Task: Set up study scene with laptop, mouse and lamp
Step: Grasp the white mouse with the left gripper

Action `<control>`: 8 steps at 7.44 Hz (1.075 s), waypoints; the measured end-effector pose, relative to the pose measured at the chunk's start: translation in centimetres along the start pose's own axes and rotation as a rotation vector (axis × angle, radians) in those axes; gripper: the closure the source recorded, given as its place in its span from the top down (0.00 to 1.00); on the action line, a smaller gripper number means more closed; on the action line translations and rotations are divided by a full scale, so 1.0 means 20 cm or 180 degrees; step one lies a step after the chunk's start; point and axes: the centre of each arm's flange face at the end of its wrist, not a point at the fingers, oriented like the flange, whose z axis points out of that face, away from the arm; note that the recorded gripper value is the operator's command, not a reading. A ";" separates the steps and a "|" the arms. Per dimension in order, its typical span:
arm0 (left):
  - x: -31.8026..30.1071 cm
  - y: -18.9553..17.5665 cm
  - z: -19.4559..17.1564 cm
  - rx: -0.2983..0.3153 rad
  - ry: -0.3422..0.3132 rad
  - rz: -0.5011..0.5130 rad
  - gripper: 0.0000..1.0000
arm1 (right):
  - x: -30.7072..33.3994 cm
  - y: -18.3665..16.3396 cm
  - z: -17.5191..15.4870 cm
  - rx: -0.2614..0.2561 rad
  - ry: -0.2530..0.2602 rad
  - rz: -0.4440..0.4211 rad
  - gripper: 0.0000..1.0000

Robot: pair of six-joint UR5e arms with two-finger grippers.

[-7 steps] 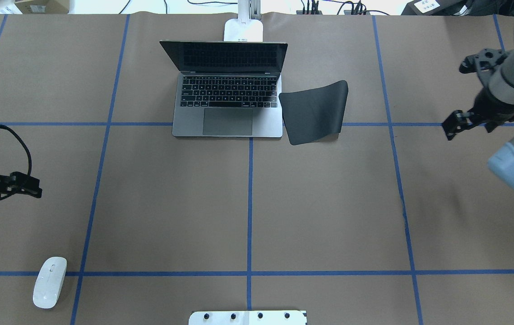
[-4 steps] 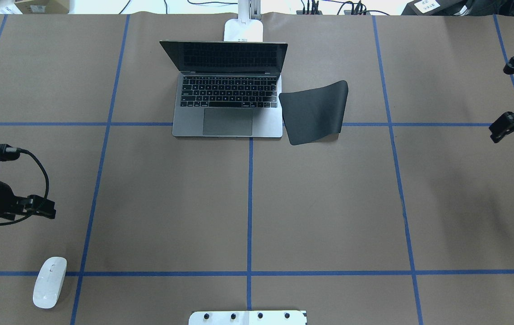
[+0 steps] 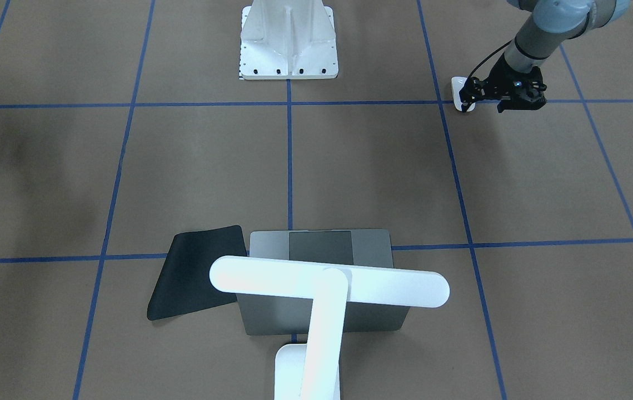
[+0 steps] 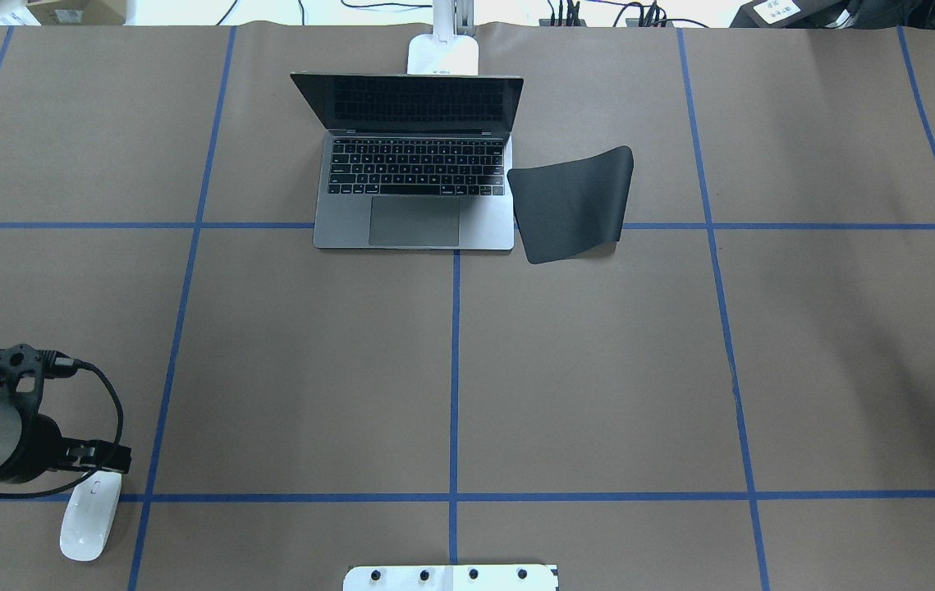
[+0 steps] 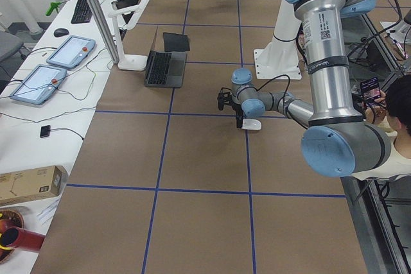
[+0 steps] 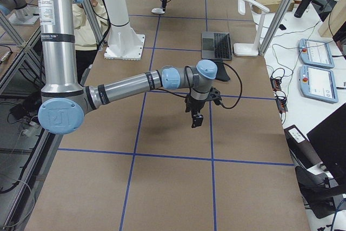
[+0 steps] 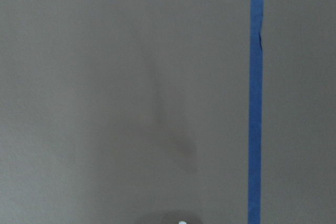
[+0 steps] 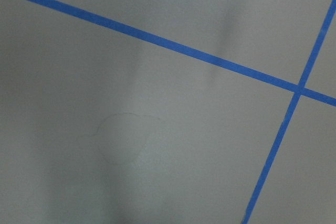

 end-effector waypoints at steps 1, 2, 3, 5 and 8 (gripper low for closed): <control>-0.02 0.06 0.03 -0.0016 -0.0022 0.0059 1.00 | 0.07 0.07 0.02 -0.0026 -0.0024 -0.0002 1.00; -0.06 0.12 0.05 -0.0029 -0.0027 0.0110 1.00 | 0.11 0.11 0.03 -0.0042 -0.0033 0.0016 1.00; -0.09 0.16 0.06 -0.0044 -0.0021 0.0142 1.00 | 0.14 0.13 0.04 -0.0055 -0.0038 0.0034 1.00; -0.09 0.21 0.07 -0.0065 -0.0012 0.0125 1.00 | 0.16 0.13 0.06 -0.0066 -0.0044 0.0053 1.00; -0.05 0.24 0.10 -0.0061 0.0003 0.0070 0.97 | 0.17 0.14 0.06 -0.0067 -0.0045 0.0056 1.00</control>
